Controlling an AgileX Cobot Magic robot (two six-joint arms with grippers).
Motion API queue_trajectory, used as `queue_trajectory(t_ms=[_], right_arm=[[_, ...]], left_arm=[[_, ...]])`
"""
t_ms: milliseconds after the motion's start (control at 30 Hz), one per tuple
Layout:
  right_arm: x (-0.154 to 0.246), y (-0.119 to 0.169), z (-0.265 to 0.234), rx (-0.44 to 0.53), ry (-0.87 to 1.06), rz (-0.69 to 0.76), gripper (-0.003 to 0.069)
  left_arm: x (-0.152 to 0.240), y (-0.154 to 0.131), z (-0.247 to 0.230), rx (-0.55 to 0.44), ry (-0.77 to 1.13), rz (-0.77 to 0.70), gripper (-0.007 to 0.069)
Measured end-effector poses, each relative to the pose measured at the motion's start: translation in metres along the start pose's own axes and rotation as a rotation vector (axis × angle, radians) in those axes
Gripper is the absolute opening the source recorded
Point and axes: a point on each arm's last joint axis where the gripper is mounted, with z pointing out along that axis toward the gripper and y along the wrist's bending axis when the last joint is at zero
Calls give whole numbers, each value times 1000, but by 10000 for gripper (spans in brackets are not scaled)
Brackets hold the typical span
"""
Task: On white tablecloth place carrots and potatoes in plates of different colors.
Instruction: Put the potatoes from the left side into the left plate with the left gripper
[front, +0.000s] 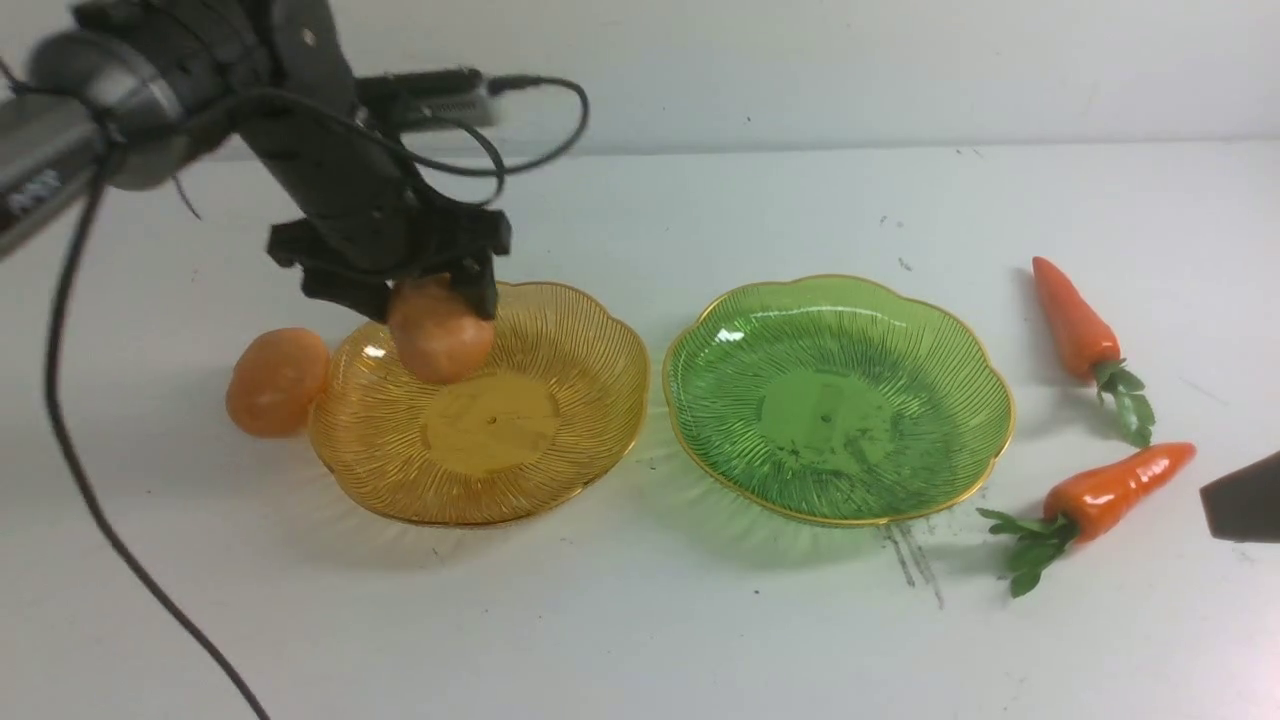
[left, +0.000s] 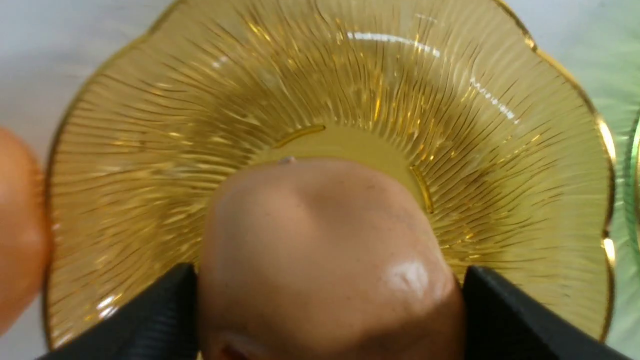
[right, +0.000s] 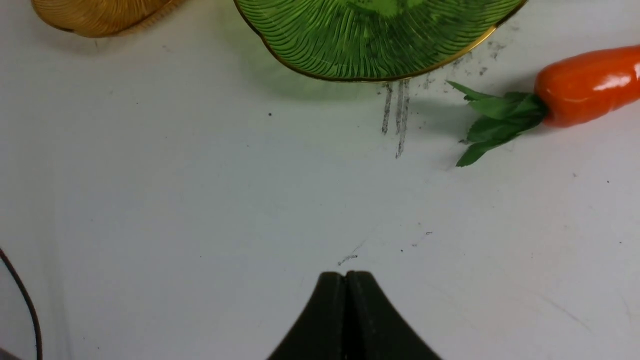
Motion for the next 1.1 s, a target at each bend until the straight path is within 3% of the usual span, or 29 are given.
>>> queue_trajectory(t_ms=[233, 467, 667, 800, 900, 933, 967, 1000, 1067, 1100], right_arm=[[0, 0, 0, -1, 3, -2, -10], [0, 0, 0, -2, 5, -2, -10], [1, 0, 0, -2, 6, -2, -10], [1, 0, 0, -2, 6, -2, -10], [1, 0, 0, -2, 6, -2, -10], [1, 0, 0, -2, 6, -2, -10], [1, 0, 0, -2, 6, -2, -10], [1, 0, 0, -2, 6, -2, -10], [1, 0, 0, -2, 6, -3, -10], [1, 0, 0, -2, 6, -3, -10]], left_arm=[[7, -5, 43, -10, 83, 15, 612], [-6, -8, 27, -5, 45, 23, 680], [-14, -11, 12, -4, 48, 36, 683], [-13, -6, 9, -56, 66, 55, 680], [-15, 0, 1, -132, 85, 79, 624], [-19, 5, -6, -177, 69, 93, 539], [-21, 7, -9, -189, 58, 97, 507], [-29, 19, -21, -251, 17, 113, 303], [-32, 37, -31, -292, -2, 106, 127], [-32, 37, -32, -293, -4, 108, 114]])
